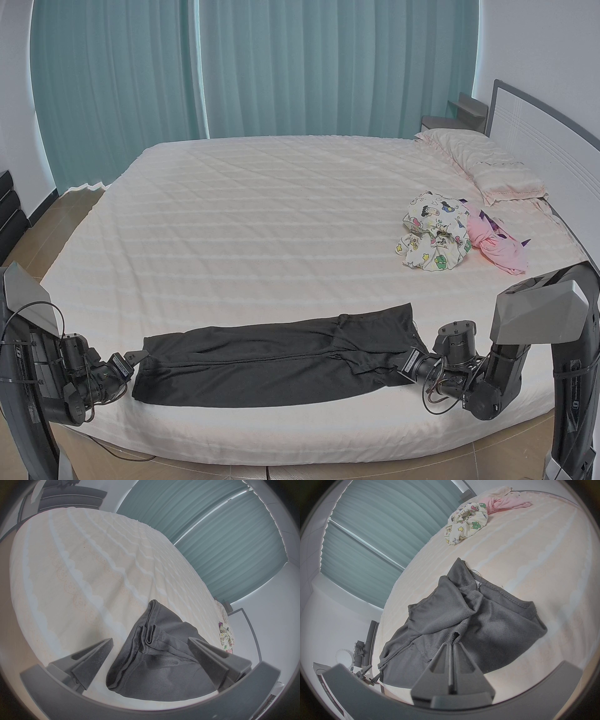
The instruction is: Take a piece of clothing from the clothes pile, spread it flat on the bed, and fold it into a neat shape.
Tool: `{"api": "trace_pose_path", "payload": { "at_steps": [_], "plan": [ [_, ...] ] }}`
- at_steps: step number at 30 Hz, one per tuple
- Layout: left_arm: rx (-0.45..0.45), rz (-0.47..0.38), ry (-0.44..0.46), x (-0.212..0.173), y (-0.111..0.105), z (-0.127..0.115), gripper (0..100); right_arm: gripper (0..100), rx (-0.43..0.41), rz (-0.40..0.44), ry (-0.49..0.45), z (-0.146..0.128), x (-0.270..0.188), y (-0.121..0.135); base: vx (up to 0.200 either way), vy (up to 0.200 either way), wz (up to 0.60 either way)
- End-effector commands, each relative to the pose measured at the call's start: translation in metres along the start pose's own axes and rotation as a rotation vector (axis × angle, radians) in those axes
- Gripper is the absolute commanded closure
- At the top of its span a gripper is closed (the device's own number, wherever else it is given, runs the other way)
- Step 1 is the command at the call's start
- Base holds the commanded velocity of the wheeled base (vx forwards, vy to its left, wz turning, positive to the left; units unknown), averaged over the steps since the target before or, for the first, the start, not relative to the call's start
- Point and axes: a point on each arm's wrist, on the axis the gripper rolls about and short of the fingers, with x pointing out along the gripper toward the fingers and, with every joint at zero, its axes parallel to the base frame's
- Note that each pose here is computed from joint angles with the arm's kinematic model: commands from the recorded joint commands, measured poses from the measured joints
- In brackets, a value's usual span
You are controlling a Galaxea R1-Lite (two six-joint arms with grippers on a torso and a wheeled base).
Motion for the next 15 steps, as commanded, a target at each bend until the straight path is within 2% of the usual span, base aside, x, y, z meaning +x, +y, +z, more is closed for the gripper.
{"api": "trace_pose_path", "payload": {
  "at_steps": [1,11,15],
  "plan": [
    [0.003,-0.006,-0.011,0.000,0.000,0.001,0,100,0.000,0.022,-0.013,0.005,-0.012,0.007,0.000,0.000,0.00],
    [0.004,-0.007,-0.010,0.000,-0.001,0.001,0,100,-0.002,0.069,-0.037,0.016,-0.034,0.020,0.000,0.000,0.00],
    [0.004,-0.007,-0.010,0.000,-0.001,0.001,0,100,-0.012,0.065,-0.013,0.012,-0.041,0.020,0.000,0.000,0.00]
  ]
}}
